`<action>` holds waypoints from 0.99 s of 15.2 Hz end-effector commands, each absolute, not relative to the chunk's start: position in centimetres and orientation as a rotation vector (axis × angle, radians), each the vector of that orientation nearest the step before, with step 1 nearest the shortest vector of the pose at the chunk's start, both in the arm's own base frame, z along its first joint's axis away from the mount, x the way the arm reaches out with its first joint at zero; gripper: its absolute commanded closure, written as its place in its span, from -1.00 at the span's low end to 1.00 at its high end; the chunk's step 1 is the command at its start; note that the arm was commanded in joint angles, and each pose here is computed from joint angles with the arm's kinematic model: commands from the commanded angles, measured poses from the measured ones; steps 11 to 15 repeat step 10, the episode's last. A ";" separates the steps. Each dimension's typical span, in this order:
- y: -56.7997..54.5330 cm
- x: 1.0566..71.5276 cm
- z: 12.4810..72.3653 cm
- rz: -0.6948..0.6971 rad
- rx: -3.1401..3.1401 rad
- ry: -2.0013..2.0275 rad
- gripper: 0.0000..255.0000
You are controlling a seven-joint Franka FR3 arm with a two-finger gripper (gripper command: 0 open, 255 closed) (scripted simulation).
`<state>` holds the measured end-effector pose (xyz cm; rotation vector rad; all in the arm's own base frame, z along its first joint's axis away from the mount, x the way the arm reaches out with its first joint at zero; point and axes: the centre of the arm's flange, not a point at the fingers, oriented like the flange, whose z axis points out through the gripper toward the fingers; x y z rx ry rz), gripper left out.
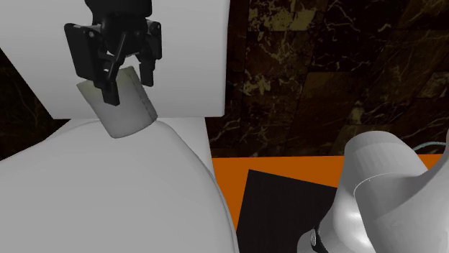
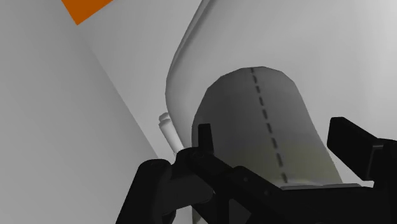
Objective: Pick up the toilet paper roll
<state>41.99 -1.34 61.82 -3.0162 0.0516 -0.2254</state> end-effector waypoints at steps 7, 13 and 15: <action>-1.4 41.9 66.1 -0.226 -3.016 0.052 1.00; -1.4 41.9 66.7 -0.226 -3.016 0.052 1.00; -1.4 41.9 66.7 -0.226 -3.016 0.052 1.00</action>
